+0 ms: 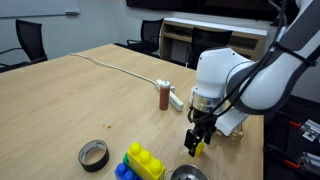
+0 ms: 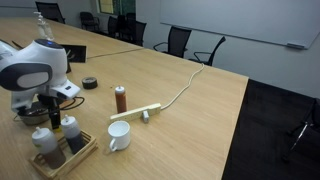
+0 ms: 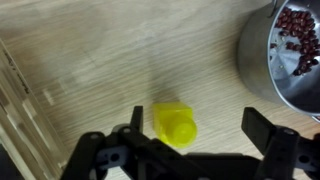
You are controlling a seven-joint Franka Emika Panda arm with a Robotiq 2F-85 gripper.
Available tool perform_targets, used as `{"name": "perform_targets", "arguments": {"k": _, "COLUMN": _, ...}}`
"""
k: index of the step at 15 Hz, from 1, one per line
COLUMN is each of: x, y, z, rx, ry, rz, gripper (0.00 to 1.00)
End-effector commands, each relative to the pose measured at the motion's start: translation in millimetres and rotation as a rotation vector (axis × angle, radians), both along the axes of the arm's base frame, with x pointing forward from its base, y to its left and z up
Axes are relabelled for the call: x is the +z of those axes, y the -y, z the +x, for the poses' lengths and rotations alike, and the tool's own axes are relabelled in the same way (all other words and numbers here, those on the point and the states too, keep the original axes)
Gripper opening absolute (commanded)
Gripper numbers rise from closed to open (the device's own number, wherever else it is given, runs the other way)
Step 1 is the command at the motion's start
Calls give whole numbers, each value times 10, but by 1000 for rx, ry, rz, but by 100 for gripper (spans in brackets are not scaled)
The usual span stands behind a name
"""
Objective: Place the yellow block on the stacked blocks
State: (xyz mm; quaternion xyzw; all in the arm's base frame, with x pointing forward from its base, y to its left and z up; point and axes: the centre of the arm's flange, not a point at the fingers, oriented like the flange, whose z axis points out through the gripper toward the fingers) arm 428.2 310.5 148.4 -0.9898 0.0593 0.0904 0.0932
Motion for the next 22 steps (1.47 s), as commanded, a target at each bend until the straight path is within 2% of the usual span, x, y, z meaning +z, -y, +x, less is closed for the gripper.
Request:
{"name": "perform_targets", "arguments": {"k": 1, "x": 25, "y": -49, "z": -22, "rx": -47, "ry": 15, "rz": -27, "gripper": 91}}
{"name": "perform_targets", "arguments": {"k": 3, "x": 9, "y": -49, "z": -16, "rx": -55, "ry": 17, "rz": -53, "gripper": 84}}
{"name": "perform_targets", "arguments": {"k": 5, "x": 4, "y": -32, "z": 33, "rx": -41, "ry": 38, "rz": -95, "gripper": 91}}
{"name": "perform_targets", "arguments": {"k": 7, "x": 2, "y": -43, "z": 92, "rx": -6, "ry": 63, "rz": -145, "gripper": 94}}
{"name": "perform_targets", "arguments": {"k": 8, "x": 0, "y": -52, "z": 115, "rx": 8, "ry": 73, "rz": -158, "gripper": 91}}
{"name": "perform_targets", "arguments": {"k": 10, "x": 5, "y": -95, "z": 140, "rx": 27, "ry": 85, "rz": -160, "gripper": 87}}
{"name": "perform_targets", "arguments": {"k": 18, "x": 17, "y": -188, "z": 83, "rx": 30, "ry": 67, "rz": -146, "gripper": 91}}
{"name": "perform_targets", "arguments": {"k": 19, "x": 3, "y": -200, "z": 99, "rx": 41, "ry": 66, "rz": -152, "gripper": 88}}
{"name": "perform_targets", "arguments": {"k": 21, "x": -36, "y": -211, "z": 122, "rx": 51, "ry": 60, "rz": -152, "gripper": 64}}
{"name": "perform_targets", "arguments": {"k": 22, "x": -61, "y": -208, "z": 133, "rx": 52, "ry": 55, "rz": -152, "gripper": 59}}
